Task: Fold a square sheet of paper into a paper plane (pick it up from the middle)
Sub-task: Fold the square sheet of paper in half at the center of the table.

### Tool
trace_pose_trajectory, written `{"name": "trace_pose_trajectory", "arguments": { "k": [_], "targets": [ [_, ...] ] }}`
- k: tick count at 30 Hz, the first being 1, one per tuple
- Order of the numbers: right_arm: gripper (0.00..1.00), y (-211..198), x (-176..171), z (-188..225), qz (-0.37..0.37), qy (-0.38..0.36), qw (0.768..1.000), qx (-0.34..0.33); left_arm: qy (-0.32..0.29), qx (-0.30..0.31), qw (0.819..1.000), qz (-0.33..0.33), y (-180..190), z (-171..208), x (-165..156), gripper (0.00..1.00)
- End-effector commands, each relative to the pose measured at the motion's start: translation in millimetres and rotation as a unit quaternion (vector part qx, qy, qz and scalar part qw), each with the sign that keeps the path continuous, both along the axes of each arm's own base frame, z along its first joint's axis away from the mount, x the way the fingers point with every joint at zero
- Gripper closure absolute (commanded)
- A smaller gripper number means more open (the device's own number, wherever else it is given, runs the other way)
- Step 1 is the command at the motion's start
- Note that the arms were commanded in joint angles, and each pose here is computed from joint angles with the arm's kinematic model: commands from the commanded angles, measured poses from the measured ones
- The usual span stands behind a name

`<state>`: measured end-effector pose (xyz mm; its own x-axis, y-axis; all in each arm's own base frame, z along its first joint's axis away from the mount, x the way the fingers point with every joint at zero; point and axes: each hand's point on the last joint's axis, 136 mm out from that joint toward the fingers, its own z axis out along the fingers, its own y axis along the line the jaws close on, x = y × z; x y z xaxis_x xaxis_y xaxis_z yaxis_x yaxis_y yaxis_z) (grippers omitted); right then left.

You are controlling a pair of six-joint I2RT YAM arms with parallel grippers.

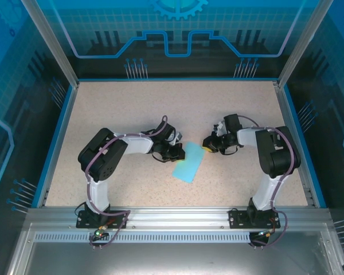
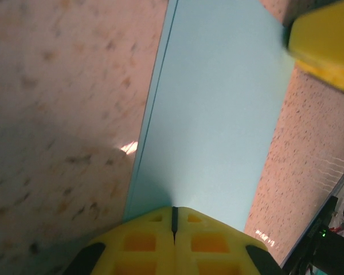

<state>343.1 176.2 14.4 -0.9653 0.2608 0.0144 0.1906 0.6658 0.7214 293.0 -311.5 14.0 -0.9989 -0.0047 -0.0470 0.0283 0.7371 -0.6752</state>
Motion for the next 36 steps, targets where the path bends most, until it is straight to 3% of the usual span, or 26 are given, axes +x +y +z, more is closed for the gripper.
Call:
{"name": "trace_pose_trajectory", "arguments": {
  "k": [1, 4, 9, 16, 21, 36],
  "targets": [
    [0.89, 11.2, 7.3, 6.8, 0.045, -0.007, 0.999, 0.014, 0.033, 0.054, 0.998, 0.026, 25.0, -13.3, -21.9, 0.97],
    [0.9, 20.6, 6.9, 10.9, 0.069, -0.006, 0.997, 0.018, 0.001, 0.043, 0.998, 0.045, 25.5, 0.6, -12.9, 0.92],
    [0.82, 13.4, -5.7, 49.0, 0.07, -0.039, 0.996, -0.036, -0.039, 0.037, 0.996, 0.07, 33.0, 16.2, -6.8, 0.8],
    [0.74, 11.9, -67.4, 51.9, 0.043, -0.038, 0.99, -0.128, -0.047, 0.009, 0.993, 0.11, 56.2, 30.3, 9.2, 0.82],
    [0.73, 28.2, -93.0, 38.8, 0.033, -0.033, 0.988, -0.145, -0.035, -0.014, 0.992, 0.121, 71.4, 34.1, 15.5, 0.81],
    [0.76, 51.7, -85.2, 11.8, 0.057, -0.01, 0.99, -0.132, -0.035, -0.004, 0.993, 0.11, 78.4, 34.2, 11.1, 0.79]
  ]
}}
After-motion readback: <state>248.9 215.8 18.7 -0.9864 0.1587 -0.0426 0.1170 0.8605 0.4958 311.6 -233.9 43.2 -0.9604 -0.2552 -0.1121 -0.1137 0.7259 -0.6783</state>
